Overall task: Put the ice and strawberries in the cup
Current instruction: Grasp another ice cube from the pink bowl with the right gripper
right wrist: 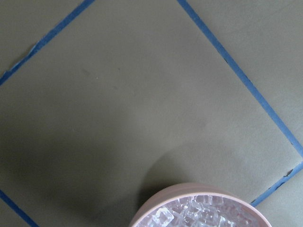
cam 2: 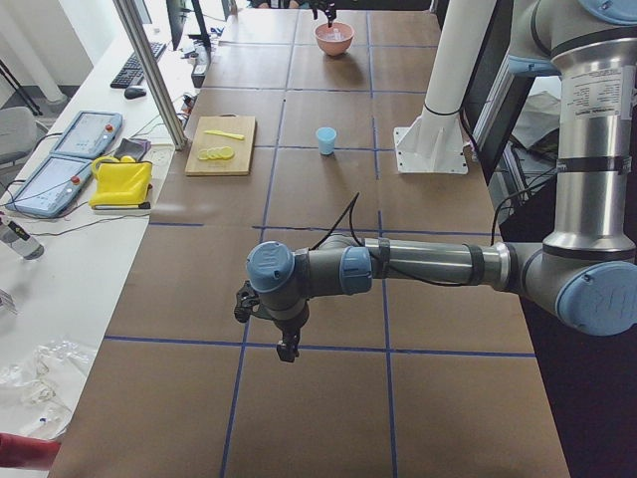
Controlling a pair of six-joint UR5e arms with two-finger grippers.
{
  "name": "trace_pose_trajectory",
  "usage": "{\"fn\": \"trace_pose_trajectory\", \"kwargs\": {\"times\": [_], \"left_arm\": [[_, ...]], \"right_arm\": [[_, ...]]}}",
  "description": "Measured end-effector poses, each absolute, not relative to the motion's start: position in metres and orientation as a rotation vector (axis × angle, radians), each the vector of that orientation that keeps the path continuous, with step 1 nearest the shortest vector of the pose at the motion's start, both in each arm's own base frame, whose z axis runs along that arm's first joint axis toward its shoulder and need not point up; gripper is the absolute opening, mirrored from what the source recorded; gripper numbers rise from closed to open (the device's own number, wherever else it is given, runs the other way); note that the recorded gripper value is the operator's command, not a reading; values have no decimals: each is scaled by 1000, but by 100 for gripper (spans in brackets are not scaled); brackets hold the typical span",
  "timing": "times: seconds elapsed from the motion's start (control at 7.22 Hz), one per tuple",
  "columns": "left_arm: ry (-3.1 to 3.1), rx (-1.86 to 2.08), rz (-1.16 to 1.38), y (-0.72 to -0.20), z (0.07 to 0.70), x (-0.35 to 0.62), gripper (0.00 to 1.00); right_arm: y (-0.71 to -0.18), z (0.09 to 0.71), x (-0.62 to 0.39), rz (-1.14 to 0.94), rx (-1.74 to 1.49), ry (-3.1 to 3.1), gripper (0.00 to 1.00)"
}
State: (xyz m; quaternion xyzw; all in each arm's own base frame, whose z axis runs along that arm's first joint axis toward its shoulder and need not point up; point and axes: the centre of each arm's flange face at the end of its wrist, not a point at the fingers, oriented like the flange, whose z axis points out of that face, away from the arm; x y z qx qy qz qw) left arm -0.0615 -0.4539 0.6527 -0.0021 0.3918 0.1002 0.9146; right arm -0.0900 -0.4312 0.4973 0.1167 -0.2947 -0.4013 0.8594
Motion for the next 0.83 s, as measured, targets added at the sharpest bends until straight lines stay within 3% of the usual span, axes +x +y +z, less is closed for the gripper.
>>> {"fn": "trace_pose_trajectory", "kwargs": {"times": [0.83], "left_arm": [[807, -3, 207, -454, 652, -61, 100]], "right_arm": [[-397, 595, -69, -971, 299, -604, 94]]}}
